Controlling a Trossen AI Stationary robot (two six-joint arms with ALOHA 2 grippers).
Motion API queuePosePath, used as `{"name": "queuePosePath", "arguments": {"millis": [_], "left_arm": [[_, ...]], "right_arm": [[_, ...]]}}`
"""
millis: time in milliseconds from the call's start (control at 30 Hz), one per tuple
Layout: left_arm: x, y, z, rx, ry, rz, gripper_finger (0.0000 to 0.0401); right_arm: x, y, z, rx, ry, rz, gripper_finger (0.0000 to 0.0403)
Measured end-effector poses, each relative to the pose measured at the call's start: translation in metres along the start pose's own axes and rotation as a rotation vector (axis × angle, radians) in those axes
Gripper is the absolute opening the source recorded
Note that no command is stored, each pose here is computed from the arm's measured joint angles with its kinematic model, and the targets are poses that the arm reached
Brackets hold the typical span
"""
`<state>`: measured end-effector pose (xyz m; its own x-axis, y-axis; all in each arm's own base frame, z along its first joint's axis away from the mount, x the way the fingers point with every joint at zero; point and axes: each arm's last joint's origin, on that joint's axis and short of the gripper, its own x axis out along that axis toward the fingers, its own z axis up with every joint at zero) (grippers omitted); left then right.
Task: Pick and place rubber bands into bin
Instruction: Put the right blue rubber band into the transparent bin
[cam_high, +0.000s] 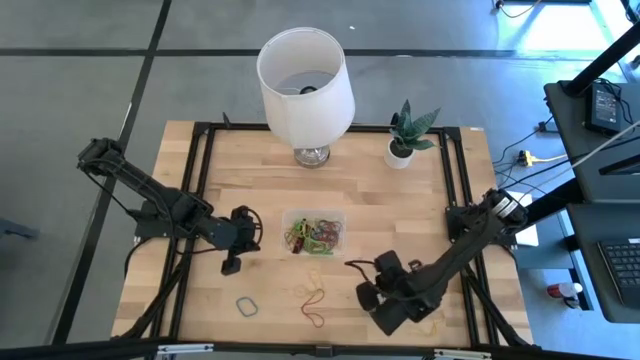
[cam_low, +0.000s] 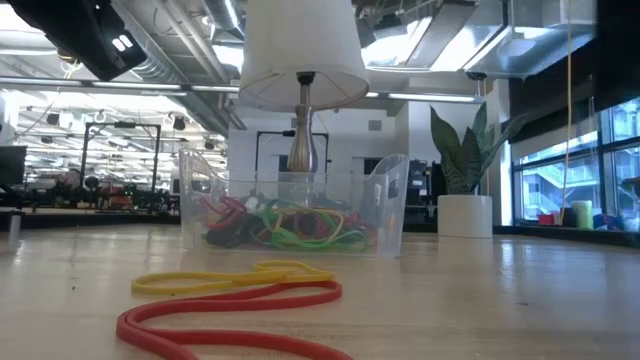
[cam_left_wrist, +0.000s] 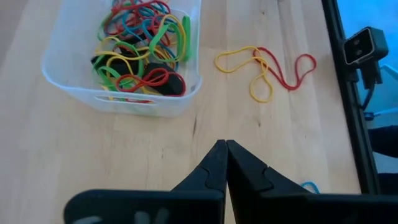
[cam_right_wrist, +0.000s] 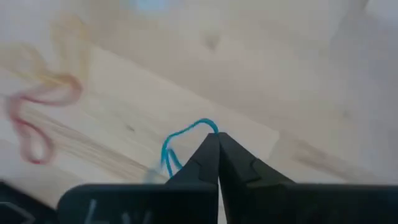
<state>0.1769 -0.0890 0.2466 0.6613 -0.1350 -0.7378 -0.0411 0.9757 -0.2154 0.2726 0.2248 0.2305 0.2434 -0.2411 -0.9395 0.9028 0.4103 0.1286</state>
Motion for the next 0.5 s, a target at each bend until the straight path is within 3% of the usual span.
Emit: {"name": "queuePosePath", "arguments": {"millis": [200, 333, 500], "left_arm": [[0.0, 0.001, 0.001, 0.089, -0.024, 0.043, 0.0002], [0.0, 0.001, 0.001, 0.19, -0.021, 0.044, 0.0002], [0.0, 0.001, 0.001, 0.199, -0.021, 0.043, 0.0002]], "right_arm": [[-0.039, 0.018, 0.023, -0.004, -0.24, 0.147, 0.0], [-0.051, 0.032, 0.046, -0.042, -0.352, 0.214, 0.0], [-0.052, 0.051, 0.081, -0.104, -0.466, 0.27, 0.0]]}}
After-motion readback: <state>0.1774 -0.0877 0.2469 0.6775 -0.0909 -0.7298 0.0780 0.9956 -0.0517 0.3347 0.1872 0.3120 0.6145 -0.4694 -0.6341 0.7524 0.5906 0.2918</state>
